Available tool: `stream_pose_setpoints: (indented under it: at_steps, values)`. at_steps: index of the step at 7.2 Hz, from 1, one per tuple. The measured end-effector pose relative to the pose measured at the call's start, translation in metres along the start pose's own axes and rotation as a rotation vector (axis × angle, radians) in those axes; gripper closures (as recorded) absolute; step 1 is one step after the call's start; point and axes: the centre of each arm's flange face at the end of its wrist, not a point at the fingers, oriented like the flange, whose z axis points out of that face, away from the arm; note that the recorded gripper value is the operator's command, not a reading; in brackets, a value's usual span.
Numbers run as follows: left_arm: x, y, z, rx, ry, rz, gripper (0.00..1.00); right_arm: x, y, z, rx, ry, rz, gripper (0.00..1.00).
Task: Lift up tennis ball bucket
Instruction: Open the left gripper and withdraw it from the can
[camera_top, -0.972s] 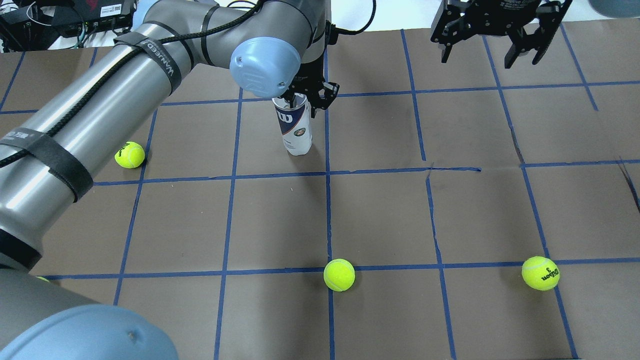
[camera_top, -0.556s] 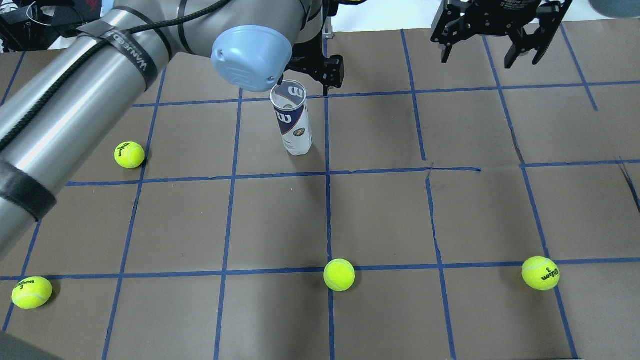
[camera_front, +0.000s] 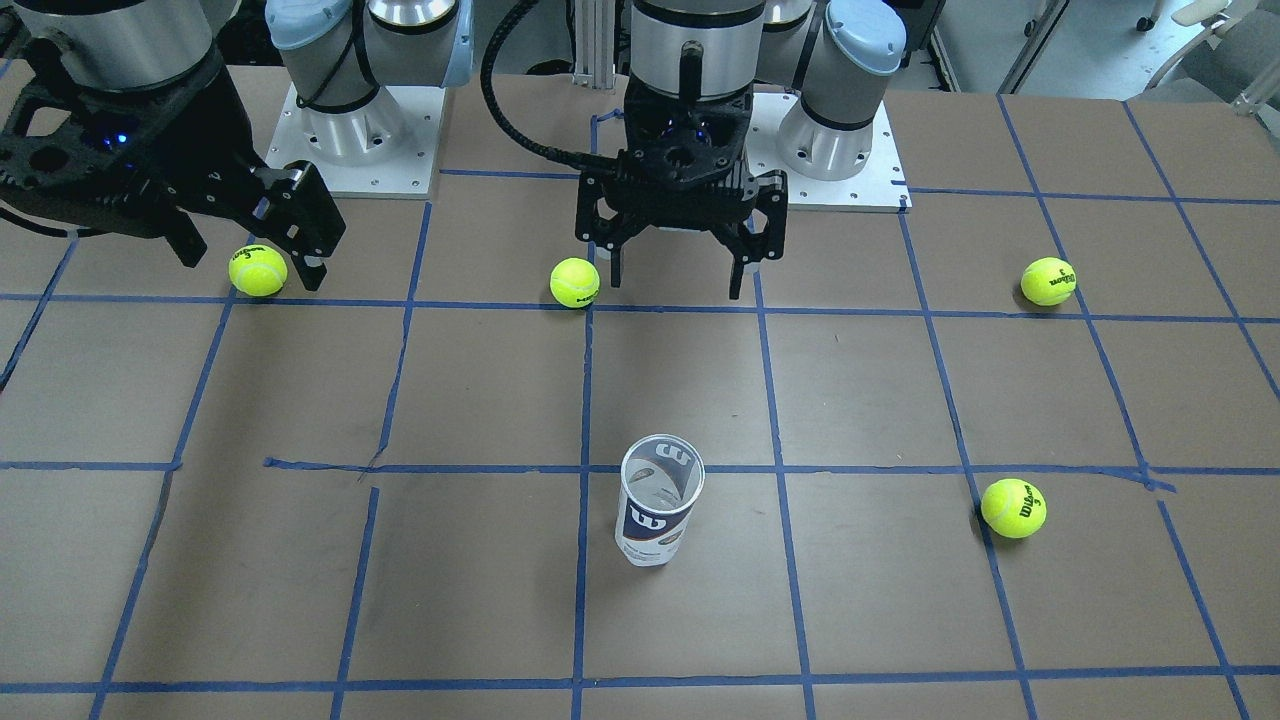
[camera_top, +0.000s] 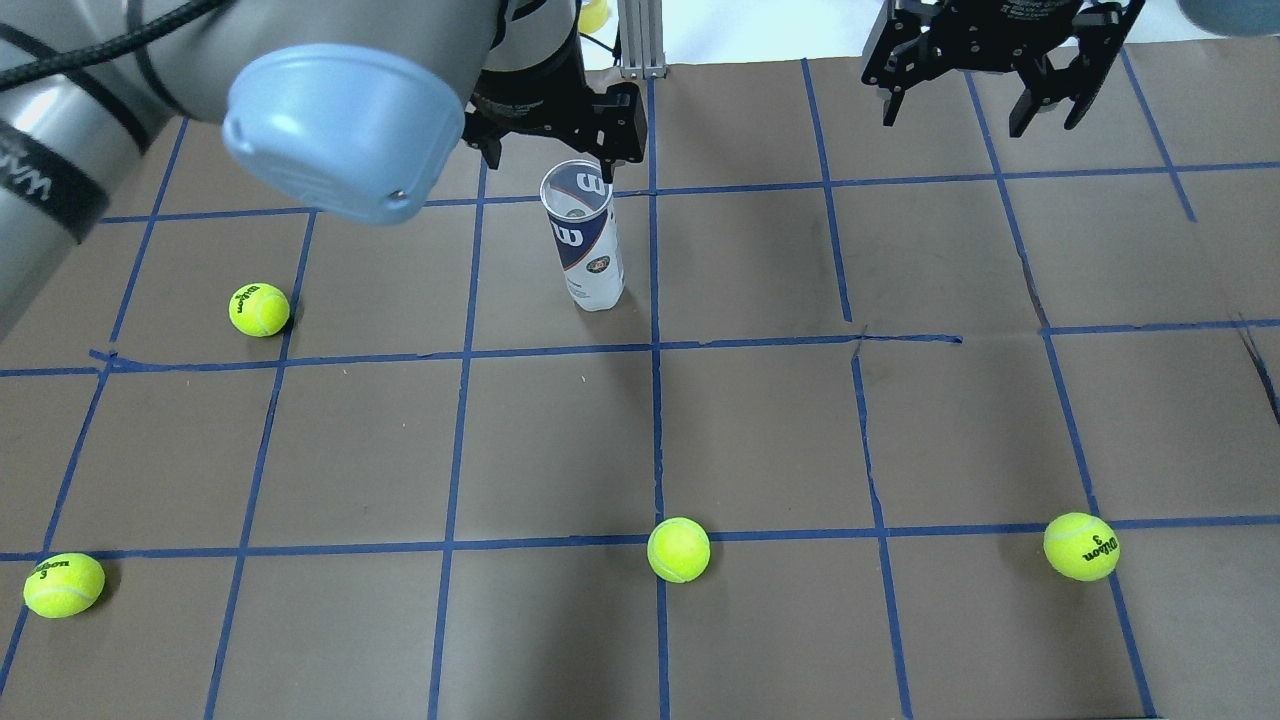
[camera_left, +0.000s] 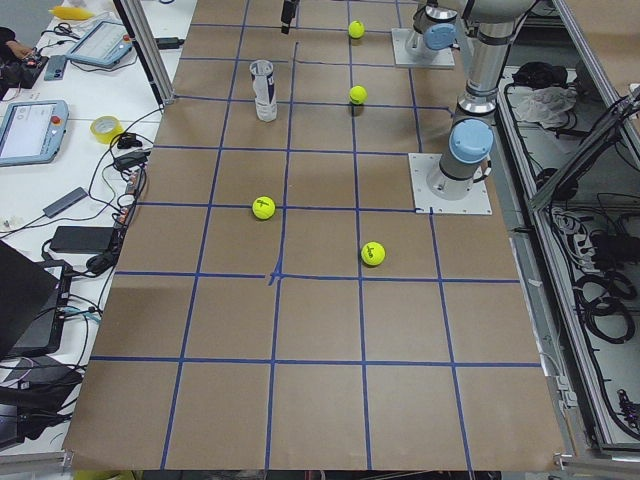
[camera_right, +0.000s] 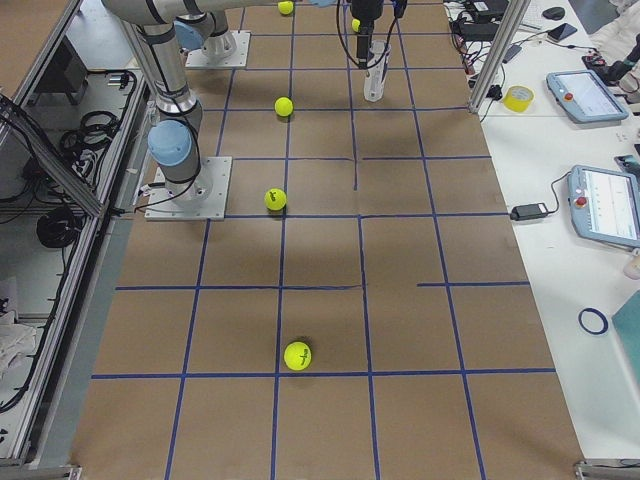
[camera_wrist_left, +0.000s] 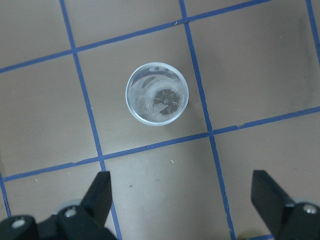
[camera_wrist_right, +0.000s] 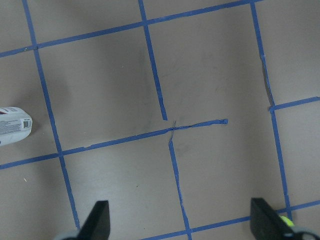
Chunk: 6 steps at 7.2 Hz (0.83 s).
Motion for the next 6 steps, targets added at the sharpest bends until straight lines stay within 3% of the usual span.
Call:
stream_pose_setpoints:
  at_steps: [3,6]
  values:
    - [-0.049,0.033,-0.014,-0.07,0.046,-0.096,0.0,-0.001,-0.001,0.0,0.009,-0.002,-0.002,0.0]
    - [-0.115,0.042,-0.037,-0.119,0.052,-0.095,0.0,0.0,0.0,0.001,-0.004,0.006,-0.007,0.0]
